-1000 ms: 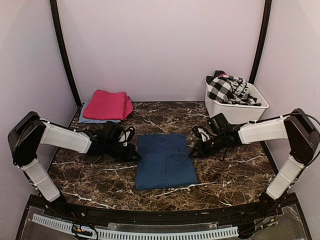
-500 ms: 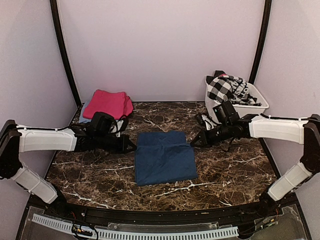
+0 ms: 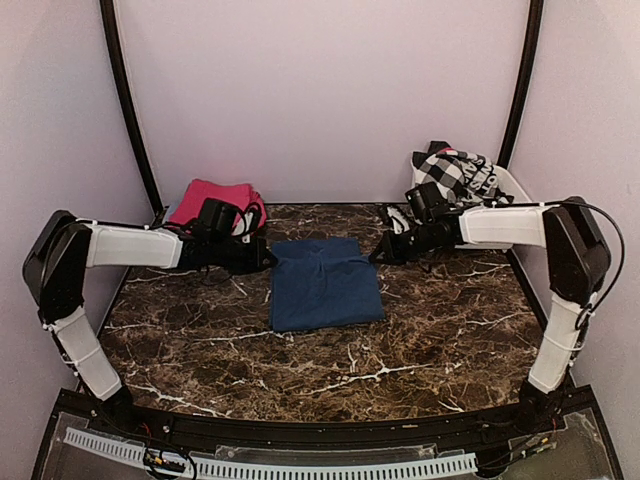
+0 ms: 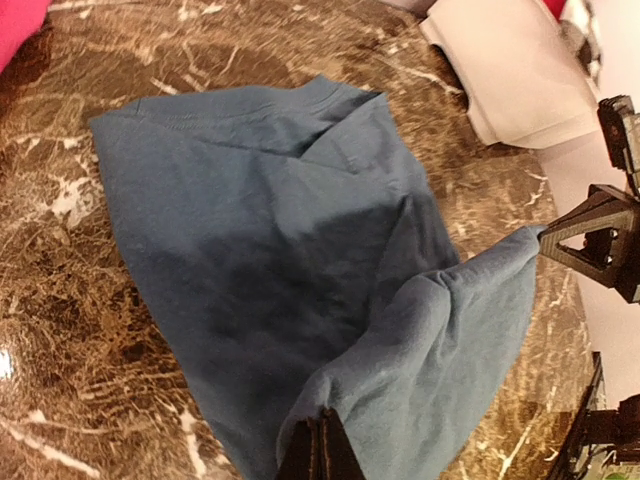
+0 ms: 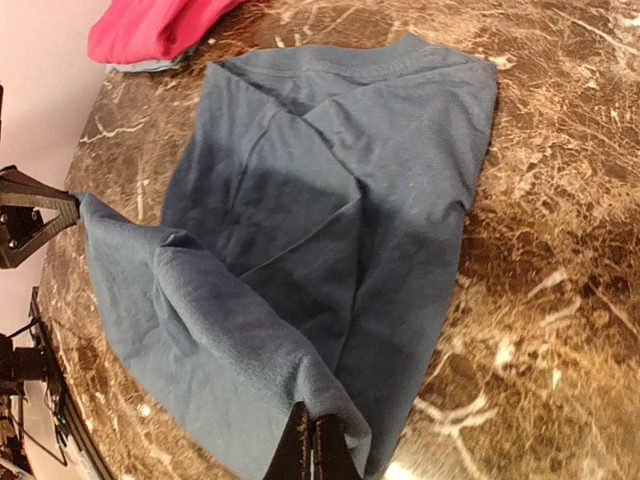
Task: Fold and stack the mixed laundry pile
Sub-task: Fold the 2/3-rectangle-folded T-shirt at the center of the board, then move the 2/3-rectangle-folded T-shirt to the corner of the board.
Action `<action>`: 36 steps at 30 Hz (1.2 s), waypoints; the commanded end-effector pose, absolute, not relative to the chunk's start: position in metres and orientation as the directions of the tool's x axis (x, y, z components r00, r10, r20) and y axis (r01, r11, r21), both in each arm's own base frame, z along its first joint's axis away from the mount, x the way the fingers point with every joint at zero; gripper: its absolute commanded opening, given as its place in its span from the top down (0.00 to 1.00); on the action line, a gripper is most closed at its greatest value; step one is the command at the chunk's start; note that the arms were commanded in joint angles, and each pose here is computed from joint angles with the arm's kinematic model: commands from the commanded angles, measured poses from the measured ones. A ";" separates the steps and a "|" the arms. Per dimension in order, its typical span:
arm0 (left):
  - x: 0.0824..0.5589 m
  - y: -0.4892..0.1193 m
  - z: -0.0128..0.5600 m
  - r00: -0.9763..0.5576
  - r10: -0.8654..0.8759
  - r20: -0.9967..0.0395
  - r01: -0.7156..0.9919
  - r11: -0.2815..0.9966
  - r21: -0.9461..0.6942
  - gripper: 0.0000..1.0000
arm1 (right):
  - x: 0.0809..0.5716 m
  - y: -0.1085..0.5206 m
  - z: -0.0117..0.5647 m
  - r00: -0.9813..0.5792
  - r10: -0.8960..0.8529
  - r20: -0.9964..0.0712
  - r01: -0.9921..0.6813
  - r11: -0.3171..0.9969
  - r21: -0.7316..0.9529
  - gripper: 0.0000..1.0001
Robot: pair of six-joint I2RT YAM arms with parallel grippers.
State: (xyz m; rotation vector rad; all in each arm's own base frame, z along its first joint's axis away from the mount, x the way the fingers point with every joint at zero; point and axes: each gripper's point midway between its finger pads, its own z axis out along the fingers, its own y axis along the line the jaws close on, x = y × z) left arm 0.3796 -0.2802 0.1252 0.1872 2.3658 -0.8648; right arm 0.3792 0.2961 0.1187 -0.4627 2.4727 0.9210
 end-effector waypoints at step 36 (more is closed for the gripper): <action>0.231 -0.245 0.117 -0.759 0.174 -0.628 0.473 0.810 -0.347 0.14 | 0.205 0.255 0.117 -0.883 -0.248 -0.399 -0.439 0.736 0.515 0.34</action>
